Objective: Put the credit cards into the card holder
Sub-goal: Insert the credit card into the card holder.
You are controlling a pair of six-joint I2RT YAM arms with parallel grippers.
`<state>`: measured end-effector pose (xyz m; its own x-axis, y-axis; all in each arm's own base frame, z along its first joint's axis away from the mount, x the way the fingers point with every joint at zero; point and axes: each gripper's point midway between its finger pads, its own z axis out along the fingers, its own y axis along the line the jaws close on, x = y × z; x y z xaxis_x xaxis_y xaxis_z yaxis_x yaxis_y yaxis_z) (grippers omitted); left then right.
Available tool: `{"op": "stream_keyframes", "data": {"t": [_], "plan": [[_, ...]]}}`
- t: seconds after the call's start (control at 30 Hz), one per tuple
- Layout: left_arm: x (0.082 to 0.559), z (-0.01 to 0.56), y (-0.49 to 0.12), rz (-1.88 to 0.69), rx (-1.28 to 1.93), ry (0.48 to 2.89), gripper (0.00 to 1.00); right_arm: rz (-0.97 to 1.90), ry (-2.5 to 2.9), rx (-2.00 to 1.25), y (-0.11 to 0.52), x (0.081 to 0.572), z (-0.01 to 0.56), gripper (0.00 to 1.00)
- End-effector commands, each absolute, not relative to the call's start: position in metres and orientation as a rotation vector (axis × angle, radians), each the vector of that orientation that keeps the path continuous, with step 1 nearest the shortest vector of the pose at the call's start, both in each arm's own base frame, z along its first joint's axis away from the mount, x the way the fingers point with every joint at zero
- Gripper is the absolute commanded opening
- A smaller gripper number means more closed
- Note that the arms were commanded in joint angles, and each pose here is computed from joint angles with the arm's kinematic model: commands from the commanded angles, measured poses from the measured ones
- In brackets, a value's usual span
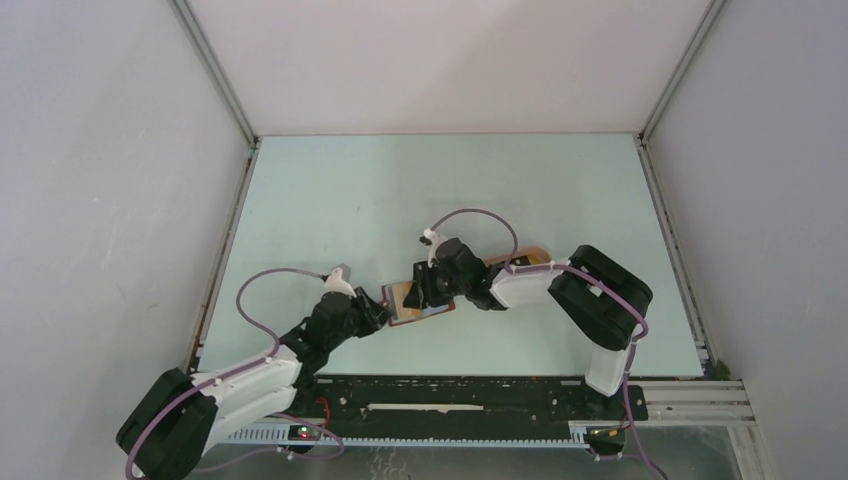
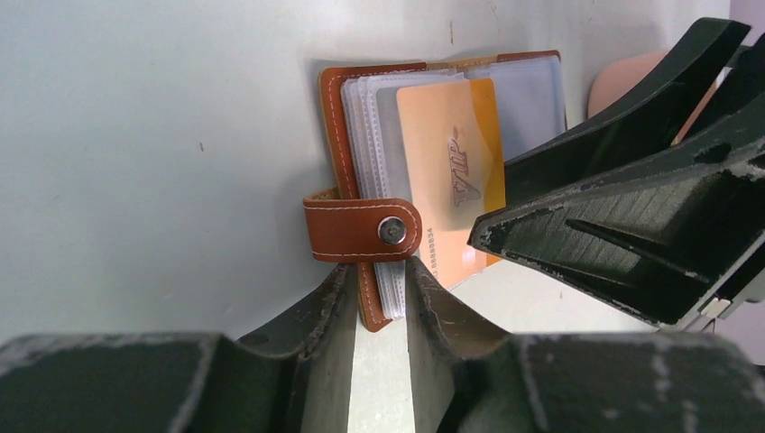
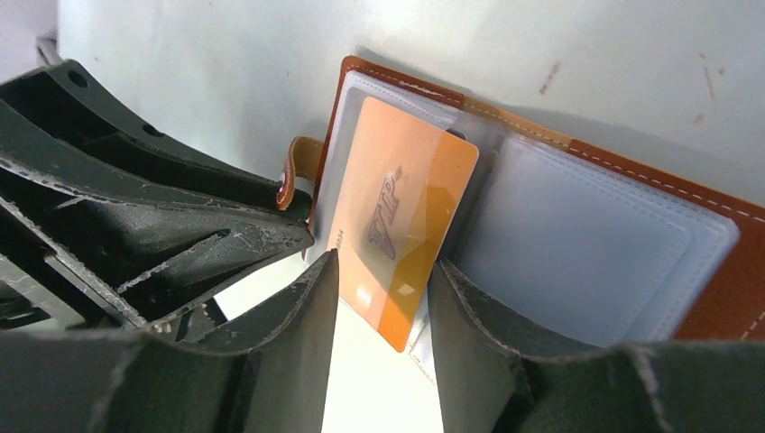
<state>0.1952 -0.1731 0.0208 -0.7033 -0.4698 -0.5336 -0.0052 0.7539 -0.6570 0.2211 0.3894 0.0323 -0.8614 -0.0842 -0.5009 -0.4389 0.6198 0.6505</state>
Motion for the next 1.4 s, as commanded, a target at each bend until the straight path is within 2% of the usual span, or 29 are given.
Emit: {"op": "stream_keyframes", "data": {"t": [0.0, 0.2, 0.37, 0.53, 0.67, 0.83, 1.03, 1.2, 1.37], "plan": [[0.182, 0.003, -0.164, -0.789, -0.364, 2.291, 0.31, 1.03, 2.405, -0.637, 0.403, 0.204, 0.034, 0.49], [0.183, 0.007, -0.163, -0.789, -0.361, 2.277, 0.32, 0.954, 2.385, -0.801, 0.418, 0.191, 0.035, 0.51], [0.183, 0.012, -0.162, -0.793, -0.359, 2.261, 0.39, 0.903, 2.361, -0.911, 0.428, 0.181, 0.039, 0.52], [0.184, 0.017, -0.161, -0.797, -0.363, 2.241, 0.43, 0.856, 2.349, -1.024, 0.433, 0.171, 0.04, 0.57], [0.185, 0.019, -0.16, -0.797, -0.364, 2.231, 0.44, 0.881, 2.331, -1.106, 0.44, 0.159, 0.047, 0.62], [0.187, 0.022, -0.161, -0.8, -0.361, 2.226, 0.44, 1.08, 2.313, -1.164, 0.45, 0.142, 0.064, 0.67], [0.188, 0.026, -0.162, -0.801, -0.347, 2.218, 0.44, 1.155, 2.257, -1.207, 0.44, 0.159, 0.083, 0.68], [0.19, 0.034, -0.16, -0.785, -0.326, 2.202, 0.46, 1.176, 2.11, -1.514, 0.418, 0.149, 0.095, 0.73], [0.187, 0.037, -0.155, -0.761, -0.304, 2.202, 0.54, 1.204, 1.964, -1.805, 0.395, 0.129, 0.106, 0.74]]}}
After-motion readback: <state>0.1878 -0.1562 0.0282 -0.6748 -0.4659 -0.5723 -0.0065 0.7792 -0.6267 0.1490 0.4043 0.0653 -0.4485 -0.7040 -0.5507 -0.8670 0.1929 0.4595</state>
